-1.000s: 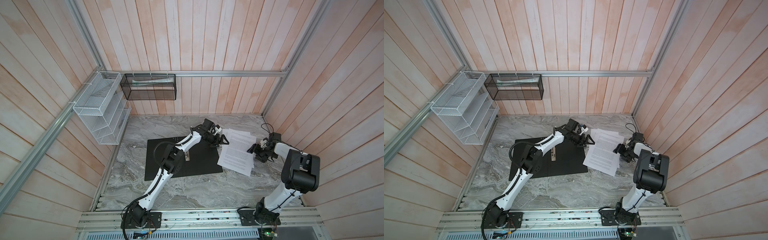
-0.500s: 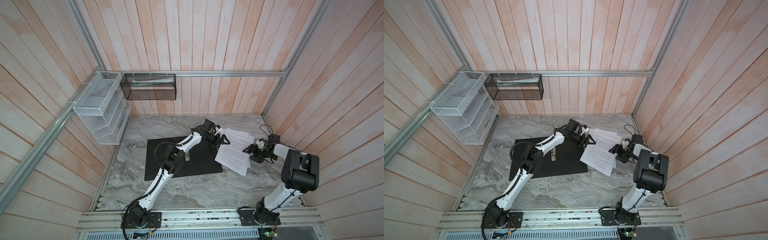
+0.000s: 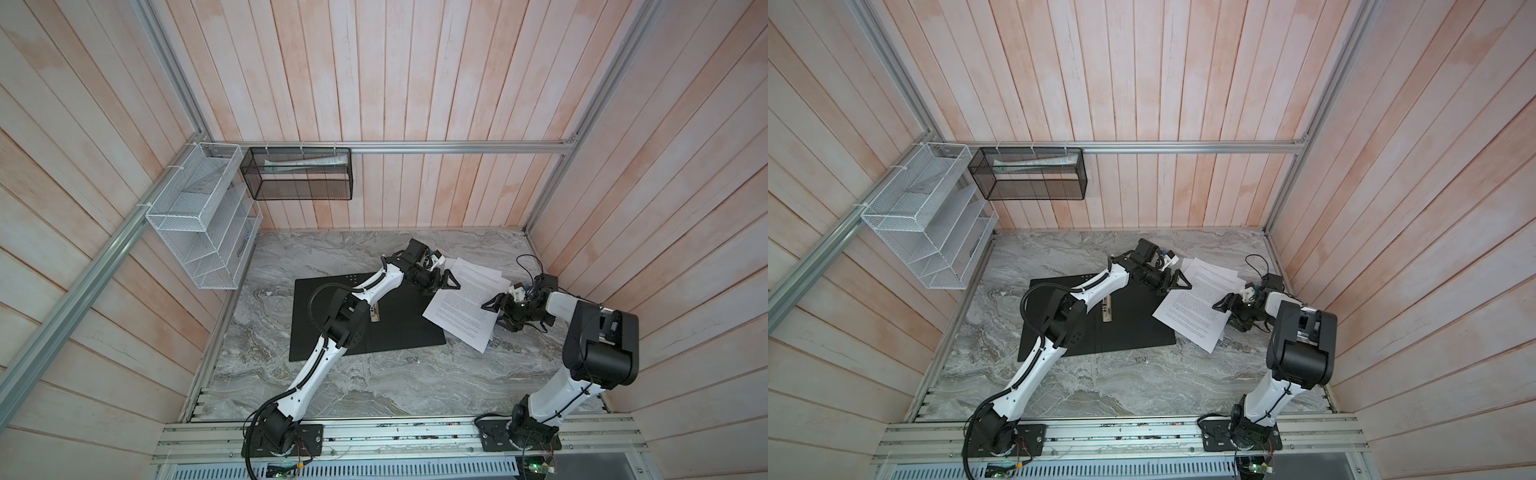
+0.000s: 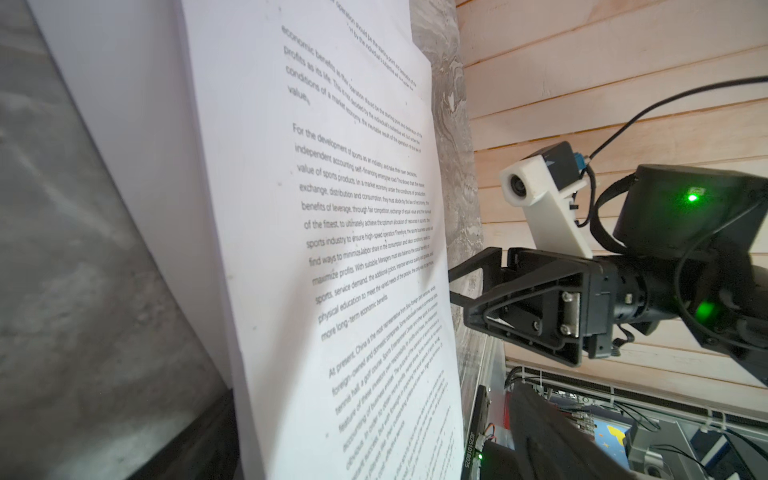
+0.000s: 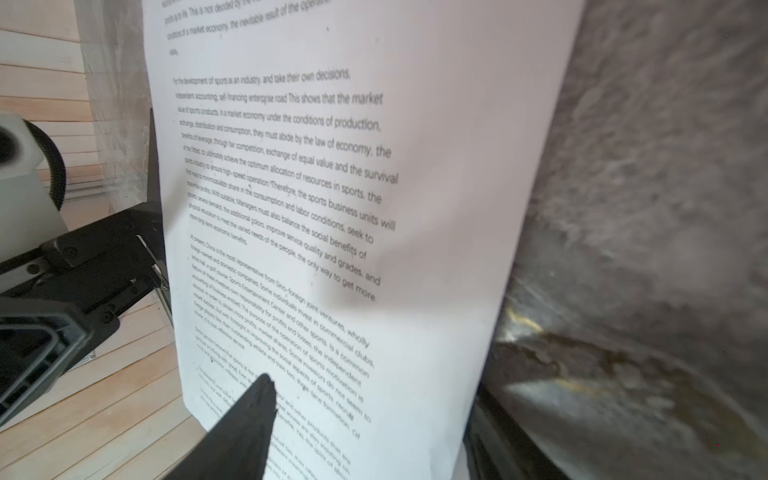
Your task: Put the files into the folder
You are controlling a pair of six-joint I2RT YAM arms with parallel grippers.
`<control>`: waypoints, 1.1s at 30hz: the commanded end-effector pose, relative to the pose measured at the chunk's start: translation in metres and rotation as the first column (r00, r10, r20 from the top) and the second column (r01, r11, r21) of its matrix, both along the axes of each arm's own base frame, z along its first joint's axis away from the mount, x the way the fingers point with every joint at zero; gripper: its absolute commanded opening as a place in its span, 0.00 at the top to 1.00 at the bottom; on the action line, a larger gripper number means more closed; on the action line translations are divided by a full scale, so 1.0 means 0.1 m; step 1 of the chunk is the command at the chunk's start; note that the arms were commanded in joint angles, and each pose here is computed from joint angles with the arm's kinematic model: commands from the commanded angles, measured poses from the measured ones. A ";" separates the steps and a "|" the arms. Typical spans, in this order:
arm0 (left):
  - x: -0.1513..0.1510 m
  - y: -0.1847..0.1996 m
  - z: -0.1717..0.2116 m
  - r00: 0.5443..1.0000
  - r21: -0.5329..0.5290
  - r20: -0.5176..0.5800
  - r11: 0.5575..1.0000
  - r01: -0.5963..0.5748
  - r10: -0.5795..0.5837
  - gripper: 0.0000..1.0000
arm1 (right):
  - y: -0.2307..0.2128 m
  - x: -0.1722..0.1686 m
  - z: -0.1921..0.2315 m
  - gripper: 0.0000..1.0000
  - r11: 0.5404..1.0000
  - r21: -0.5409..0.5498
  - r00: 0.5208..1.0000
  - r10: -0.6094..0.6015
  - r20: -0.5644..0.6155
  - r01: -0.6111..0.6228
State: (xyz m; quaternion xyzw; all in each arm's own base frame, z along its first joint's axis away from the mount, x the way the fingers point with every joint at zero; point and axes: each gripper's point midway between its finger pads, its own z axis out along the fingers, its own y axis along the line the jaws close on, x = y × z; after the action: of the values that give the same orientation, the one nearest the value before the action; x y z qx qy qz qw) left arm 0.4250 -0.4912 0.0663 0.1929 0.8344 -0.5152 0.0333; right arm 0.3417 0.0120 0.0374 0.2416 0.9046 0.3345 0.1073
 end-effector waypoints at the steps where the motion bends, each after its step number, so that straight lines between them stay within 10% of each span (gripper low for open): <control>1: -0.11 -0.01 0.11 0.999 -0.014 -0.038 1.000 0.022 -0.022 0.00 | 0.06 -0.20 -0.05 0.29 0.999 0.042 0.997 -0.015 -0.079 0.018; 33: -0.65 -0.24 0.93 0.970 -0.252 -0.130 0.953 0.170 -0.208 0.00 | -0.18 -0.25 0.13 0.31 0.989 0.091 0.993 -0.113 -0.020 0.114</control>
State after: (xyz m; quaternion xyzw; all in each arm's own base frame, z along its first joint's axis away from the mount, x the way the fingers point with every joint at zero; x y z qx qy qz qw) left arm 0.3669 -0.5163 0.1526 0.2195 0.7521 -0.6194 -0.0495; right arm 0.3231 -0.0114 0.0554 0.2973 0.8775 0.3546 0.1262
